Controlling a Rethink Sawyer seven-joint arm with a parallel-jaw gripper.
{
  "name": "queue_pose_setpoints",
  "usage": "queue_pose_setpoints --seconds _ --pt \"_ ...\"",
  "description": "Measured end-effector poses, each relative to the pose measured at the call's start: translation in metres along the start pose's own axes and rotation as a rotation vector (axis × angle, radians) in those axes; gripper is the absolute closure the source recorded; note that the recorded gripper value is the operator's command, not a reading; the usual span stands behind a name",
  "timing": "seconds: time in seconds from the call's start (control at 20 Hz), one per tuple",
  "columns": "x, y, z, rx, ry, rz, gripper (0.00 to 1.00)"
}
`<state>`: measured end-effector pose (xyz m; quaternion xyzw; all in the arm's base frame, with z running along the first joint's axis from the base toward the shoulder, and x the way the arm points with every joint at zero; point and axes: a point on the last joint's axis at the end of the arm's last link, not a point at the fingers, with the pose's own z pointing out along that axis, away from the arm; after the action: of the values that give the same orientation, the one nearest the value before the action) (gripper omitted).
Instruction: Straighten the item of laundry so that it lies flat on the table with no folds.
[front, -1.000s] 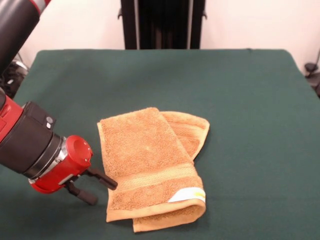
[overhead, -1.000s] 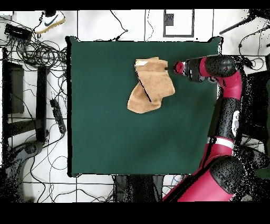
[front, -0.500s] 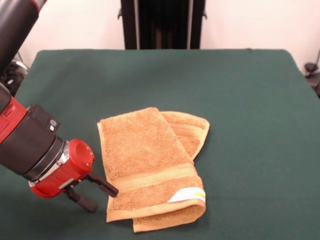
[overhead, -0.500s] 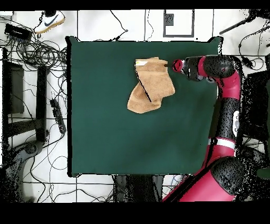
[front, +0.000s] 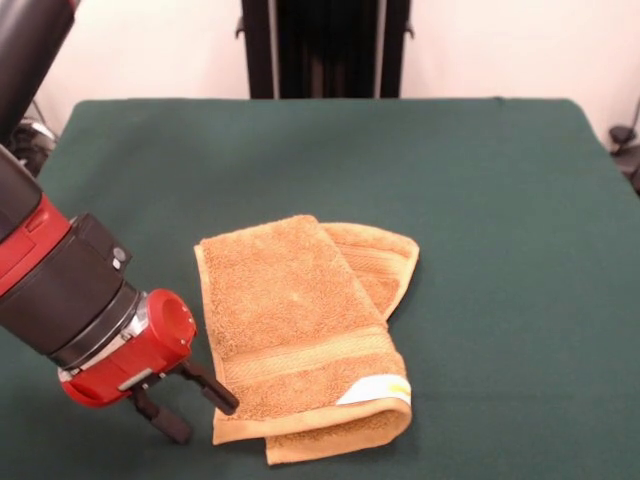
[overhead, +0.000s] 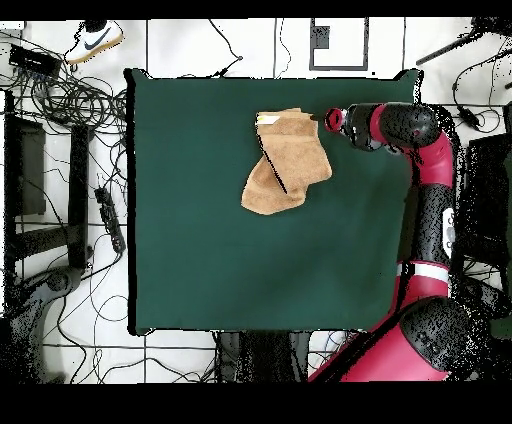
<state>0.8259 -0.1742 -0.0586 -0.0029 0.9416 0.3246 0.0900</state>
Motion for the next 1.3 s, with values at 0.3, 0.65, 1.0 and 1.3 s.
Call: queue_pose_setpoints --seconds 0.3,0.65,1.0,1.3 --pt "0.000 0.001 0.001 0.000 -0.003 0.004 0.00" --pt "0.003 0.001 0.001 -0.040 -0.007 0.028 0.00" --pt "0.010 0.008 0.012 -0.121 -0.006 0.060 0.00" --pt "0.019 0.017 0.024 -0.194 0.003 0.087 0.00"
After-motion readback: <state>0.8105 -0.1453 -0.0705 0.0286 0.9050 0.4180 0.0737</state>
